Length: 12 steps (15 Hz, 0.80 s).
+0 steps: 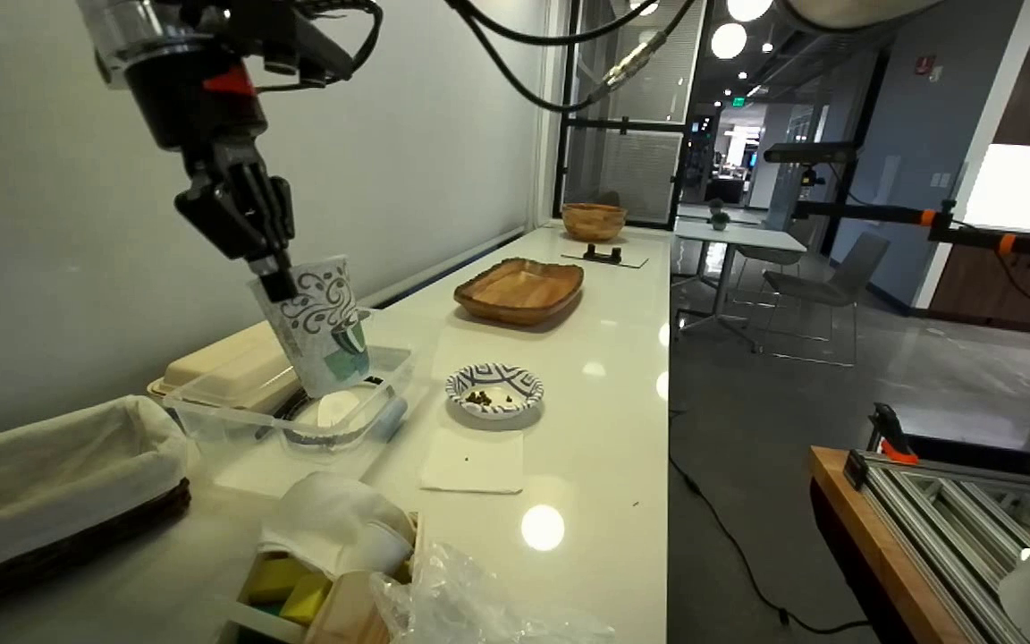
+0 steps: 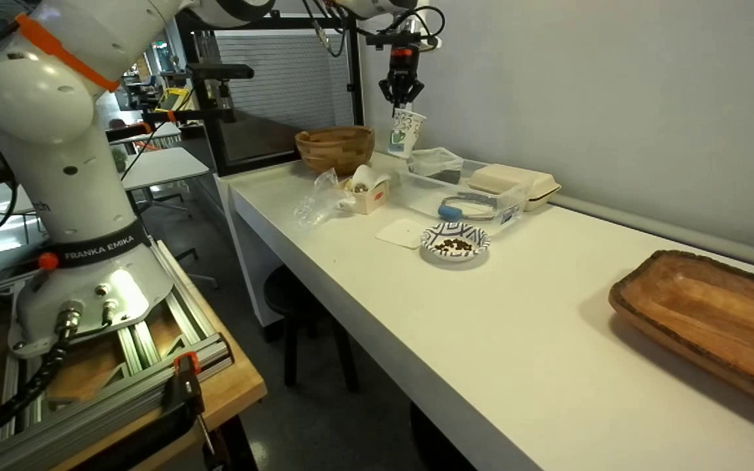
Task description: Pour the contents in the coffee cup into the black and white bowl.
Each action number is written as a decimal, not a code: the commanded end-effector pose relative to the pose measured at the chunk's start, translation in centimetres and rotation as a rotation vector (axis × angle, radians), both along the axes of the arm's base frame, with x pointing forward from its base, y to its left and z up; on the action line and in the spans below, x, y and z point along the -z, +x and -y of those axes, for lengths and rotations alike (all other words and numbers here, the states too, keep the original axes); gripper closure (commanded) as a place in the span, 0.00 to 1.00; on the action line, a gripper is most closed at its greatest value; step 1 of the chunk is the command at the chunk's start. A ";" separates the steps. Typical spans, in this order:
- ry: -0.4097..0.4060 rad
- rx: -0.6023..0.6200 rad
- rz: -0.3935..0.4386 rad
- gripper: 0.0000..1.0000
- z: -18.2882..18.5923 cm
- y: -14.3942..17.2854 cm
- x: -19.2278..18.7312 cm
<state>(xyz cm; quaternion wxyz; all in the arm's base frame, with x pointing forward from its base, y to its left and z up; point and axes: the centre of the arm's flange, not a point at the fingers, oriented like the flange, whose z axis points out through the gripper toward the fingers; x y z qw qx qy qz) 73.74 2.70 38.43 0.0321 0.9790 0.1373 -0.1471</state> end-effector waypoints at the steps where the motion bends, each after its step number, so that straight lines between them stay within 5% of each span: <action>1: -0.117 -0.007 0.002 0.99 -3.3 5.6 0.9; 8: -0.147 0.019 0.177 0.99 -6.6 6.6 0.5; 10: -0.116 0.011 0.244 0.99 -7.5 6.7 -0.1; 12: 0.038 -0.028 0.263 0.99 -8.9 6.7 -0.2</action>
